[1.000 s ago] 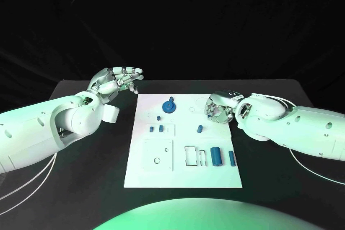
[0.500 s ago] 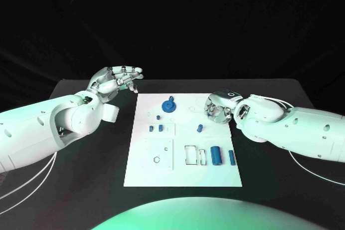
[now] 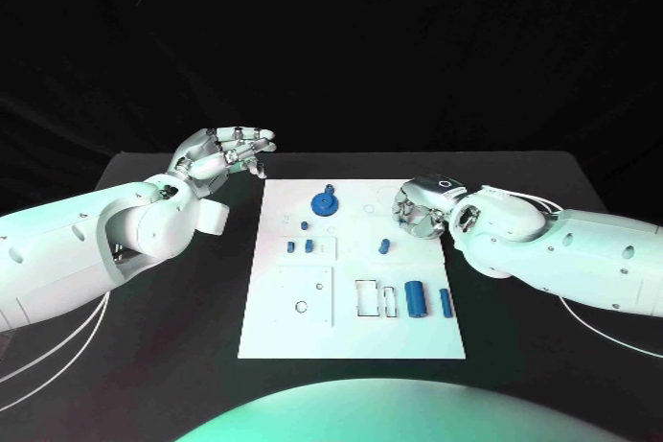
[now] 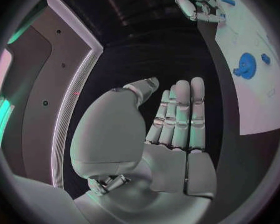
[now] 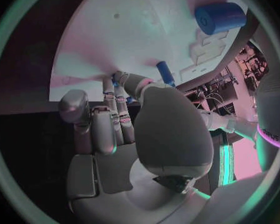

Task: Assemble the parts on the task board

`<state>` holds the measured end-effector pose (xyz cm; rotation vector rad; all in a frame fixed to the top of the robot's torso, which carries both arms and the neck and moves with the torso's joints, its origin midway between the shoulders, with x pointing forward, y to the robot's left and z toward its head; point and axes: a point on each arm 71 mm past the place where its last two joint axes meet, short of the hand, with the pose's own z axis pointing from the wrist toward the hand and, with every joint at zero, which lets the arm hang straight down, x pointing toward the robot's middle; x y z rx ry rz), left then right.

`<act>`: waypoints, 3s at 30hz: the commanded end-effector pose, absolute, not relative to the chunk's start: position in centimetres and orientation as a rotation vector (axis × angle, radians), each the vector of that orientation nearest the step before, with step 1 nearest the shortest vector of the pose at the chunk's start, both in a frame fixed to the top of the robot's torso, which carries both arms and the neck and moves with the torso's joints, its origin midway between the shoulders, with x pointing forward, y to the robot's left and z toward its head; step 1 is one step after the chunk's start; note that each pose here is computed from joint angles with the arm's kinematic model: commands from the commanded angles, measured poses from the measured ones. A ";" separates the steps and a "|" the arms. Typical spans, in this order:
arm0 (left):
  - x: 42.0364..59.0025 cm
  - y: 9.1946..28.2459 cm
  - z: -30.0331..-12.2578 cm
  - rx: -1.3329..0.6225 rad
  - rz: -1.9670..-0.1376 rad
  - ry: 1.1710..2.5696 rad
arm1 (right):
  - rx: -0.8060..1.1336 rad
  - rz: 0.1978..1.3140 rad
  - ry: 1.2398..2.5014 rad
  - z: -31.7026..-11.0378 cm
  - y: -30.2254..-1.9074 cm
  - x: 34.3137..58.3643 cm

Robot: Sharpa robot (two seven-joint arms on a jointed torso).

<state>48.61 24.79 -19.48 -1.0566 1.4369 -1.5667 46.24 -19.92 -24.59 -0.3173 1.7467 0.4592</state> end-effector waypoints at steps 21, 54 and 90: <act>48.8 24.9 -19.5 -1.063 -1.570 1.436 | -0.249 0.584 1.644 -19.9 -18.7 44.8; 48.9 23.2 -19.7 -1.066 -1.590 1.455 | -0.465 0.891 1.714 -25.0 -6.8 38.3; 48.9 23.1 -19.8 -1.067 -1.593 1.463 | -0.493 0.874 1.750 -26.5 -6.4 37.6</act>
